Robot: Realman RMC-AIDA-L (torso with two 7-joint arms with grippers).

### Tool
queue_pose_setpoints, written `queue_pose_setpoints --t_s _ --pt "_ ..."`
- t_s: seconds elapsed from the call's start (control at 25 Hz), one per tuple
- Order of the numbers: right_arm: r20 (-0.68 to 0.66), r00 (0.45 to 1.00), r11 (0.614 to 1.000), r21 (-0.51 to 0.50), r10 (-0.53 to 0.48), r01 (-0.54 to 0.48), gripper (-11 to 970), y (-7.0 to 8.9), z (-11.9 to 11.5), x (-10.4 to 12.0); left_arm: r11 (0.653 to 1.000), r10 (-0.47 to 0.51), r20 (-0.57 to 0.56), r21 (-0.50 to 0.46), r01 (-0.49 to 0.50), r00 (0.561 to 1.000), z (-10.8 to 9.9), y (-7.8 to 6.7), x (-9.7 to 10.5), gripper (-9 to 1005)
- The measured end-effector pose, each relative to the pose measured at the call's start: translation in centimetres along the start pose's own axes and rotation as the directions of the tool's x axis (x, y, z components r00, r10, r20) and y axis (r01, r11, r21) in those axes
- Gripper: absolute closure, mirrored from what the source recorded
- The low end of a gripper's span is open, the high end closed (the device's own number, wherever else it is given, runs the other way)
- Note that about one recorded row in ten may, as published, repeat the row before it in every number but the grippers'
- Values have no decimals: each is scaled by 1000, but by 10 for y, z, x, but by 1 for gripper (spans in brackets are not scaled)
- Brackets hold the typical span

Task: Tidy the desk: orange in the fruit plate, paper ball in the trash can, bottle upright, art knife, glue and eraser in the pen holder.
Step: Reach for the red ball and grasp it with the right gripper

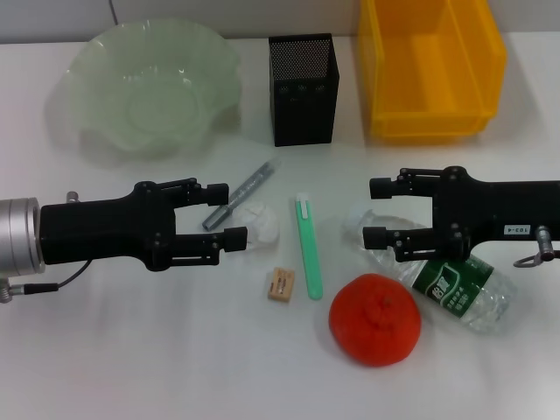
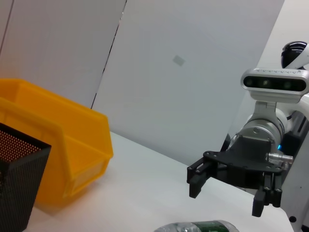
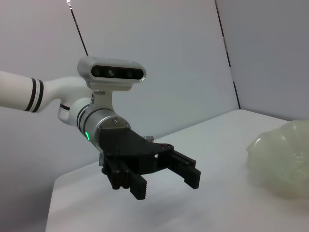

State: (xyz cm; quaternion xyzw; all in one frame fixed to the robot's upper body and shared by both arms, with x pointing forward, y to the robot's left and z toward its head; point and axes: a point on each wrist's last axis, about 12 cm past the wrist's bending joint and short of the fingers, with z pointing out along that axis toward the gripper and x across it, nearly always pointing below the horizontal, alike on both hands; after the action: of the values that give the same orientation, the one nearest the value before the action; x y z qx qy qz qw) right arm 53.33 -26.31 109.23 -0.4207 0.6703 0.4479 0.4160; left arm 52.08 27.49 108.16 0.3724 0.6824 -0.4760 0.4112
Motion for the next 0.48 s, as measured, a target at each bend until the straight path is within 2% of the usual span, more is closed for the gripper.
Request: queue_pose_setpoints --t_s 0.48 --pt "1 1000 1000 -5 0 0 176 1 0 0 1000 -5 4 1 5 1000 1 -1 1 188"
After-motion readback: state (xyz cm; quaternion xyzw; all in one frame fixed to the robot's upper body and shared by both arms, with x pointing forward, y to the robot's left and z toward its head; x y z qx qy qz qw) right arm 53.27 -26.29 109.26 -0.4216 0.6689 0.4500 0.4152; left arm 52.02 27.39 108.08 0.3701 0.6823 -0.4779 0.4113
